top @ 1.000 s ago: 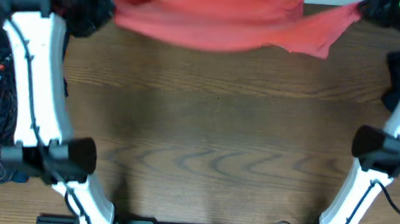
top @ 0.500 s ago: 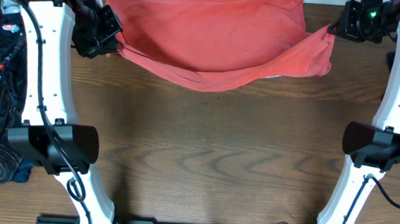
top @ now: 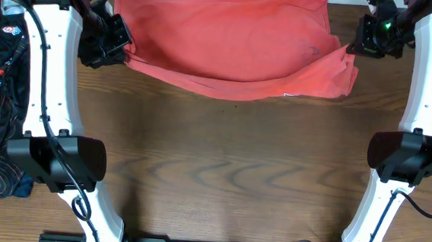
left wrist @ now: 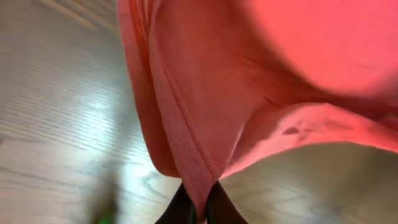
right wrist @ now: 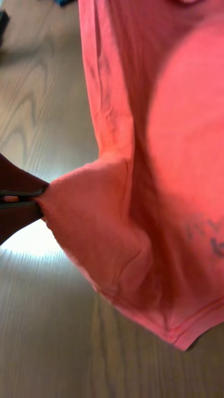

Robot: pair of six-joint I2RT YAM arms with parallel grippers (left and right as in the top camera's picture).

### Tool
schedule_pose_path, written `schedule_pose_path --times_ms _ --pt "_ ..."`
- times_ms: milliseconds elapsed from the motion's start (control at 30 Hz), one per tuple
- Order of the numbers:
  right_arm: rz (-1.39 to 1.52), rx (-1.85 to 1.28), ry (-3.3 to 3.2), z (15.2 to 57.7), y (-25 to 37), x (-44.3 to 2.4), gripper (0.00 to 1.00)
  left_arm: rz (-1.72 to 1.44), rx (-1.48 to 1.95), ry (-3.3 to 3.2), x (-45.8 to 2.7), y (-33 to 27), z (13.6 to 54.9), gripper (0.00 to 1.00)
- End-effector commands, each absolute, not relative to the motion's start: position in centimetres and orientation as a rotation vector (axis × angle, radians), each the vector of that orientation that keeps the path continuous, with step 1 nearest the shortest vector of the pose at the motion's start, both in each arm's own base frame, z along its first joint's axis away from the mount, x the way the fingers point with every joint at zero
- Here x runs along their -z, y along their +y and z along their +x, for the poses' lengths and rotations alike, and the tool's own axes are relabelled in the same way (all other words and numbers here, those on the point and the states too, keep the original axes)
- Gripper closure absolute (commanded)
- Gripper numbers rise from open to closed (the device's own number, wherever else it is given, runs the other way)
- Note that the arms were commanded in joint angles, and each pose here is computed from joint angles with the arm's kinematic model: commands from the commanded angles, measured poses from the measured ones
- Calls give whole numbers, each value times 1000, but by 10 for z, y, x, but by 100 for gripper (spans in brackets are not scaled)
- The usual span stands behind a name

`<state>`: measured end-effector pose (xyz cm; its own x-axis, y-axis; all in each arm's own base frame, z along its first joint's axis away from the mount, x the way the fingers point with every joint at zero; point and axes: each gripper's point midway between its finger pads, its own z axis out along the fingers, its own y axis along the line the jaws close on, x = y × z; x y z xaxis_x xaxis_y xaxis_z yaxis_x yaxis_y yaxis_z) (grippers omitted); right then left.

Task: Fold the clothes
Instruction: 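Lower the held shirt onto the table with both grippers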

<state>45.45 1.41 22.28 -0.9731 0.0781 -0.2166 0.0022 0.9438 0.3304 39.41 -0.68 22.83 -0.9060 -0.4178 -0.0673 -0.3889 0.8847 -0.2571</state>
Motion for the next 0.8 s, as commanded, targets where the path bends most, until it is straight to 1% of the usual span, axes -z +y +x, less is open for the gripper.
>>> schedule_pose_path --times_ms 0,133,333,467,567,767 --pt "-8 -409 2803 443 13 -256 99 -574 188 2847 -249 -5 381 94" --pt "-30 -408 2785 427 21 -273 99 -538 198 2749 -252 -20 370 94" --pt "-12 -417 2922 386 25 -249 99 -563 210 2752 -209 -22 329 95" --pt "-5 -456 2957 362 30 -234 98 -560 243 2764 -190 -25 311 94" --pt "10 -504 3000 339 37 -215 98 -567 235 2795 -181 -25 301 94" --pt "133 -534 3127 291 40 -156 98 -583 215 2868 -159 -25 286 94"
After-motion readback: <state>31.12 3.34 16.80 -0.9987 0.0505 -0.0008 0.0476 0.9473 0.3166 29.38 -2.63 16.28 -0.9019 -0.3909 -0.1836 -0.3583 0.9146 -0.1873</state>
